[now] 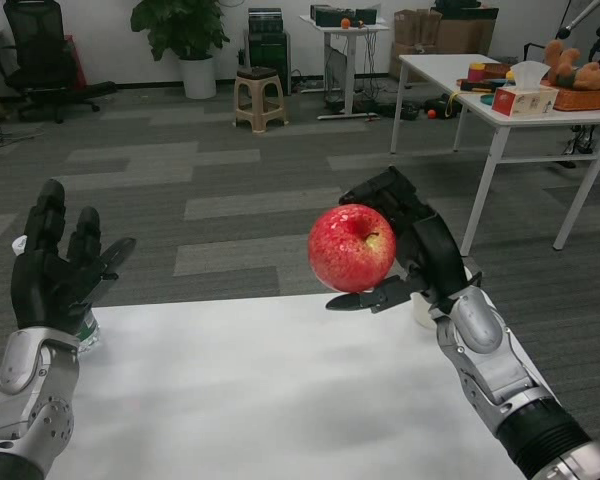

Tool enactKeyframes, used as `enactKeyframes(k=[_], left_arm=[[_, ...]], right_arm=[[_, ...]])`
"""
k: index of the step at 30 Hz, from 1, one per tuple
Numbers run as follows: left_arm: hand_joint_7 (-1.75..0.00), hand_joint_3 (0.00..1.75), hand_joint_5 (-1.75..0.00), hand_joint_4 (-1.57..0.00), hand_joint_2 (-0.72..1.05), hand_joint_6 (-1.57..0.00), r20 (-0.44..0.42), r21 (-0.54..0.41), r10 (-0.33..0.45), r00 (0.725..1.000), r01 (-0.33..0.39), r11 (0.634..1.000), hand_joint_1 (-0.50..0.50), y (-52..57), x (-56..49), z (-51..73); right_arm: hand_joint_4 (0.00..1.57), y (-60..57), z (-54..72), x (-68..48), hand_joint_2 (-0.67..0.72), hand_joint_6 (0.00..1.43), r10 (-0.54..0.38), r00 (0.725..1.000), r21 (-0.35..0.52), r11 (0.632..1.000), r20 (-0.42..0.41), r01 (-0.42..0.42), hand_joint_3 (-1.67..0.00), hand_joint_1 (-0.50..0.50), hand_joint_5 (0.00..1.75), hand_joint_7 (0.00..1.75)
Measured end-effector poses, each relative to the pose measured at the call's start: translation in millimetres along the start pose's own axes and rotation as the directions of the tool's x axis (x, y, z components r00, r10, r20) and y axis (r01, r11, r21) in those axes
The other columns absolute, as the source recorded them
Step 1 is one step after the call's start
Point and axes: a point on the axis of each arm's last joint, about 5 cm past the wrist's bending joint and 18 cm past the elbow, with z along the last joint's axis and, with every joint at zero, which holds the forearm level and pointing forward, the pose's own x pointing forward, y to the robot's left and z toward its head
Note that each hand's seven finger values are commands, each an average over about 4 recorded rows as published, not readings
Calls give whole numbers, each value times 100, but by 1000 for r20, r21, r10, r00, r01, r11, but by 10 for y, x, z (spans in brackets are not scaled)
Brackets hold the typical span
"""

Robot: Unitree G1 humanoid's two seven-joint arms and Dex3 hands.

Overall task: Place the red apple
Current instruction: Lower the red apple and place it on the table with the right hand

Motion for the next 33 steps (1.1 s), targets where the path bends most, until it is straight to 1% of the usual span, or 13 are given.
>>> enactKeyframes(k=[3,5,13,18,22,25,28,33], left_arm=[[0,0,-10,0,60,0,0,0,0,1000,0,1000,-48,0,0,0],[0,0,-10,0,60,0,0,0,0,1000,0,1000,-48,0,0,0],[0,0,-10,0,60,0,0,0,0,1000,0,1000,-48,1,-1,0],[0,0,-10,0,60,0,0,0,1,1000,-1,1000,-48,2,-1,0],[0,0,-10,0,60,0,0,-1,1,1000,-1,1000,-48,2,-2,-1],[0,0,-10,0,60,0,0,-1,1,1000,-1,1000,-48,2,-2,-1],[0,0,-10,0,60,0,0,-1,1,1000,-1,1000,-50,2,-3,-1],[0,0,-10,0,60,0,0,-3,1,1000,-1,1000,-48,-1,-4,-4]], right_arm=[[0,0,0,0,-41,83,0,1000,0,1000,0,0,-48,8,136,157],[0,0,0,0,-41,83,0,1000,0,1000,0,0,-48,8,136,161],[0,5,-2,-1,-41,83,2,1000,1,1000,-1,-2,-48,8,136,161],[0,53,-18,-8,-41,83,24,1000,10,1000,-11,-24,-48,8,136,161],[0,121,-42,-25,-41,81,59,998,22,998,-26,-58,-48,8,136,161],[0,177,-72,-75,-41,80,87,995,34,996,-50,-86,-48,8,136,161],[0,221,-111,-171,-41,80,102,991,48,994,-86,-98,-48,8,136,161],[0,252,-156,-308,-41,80,105,985,64,993,-134,-97,-48,8,136,161]])
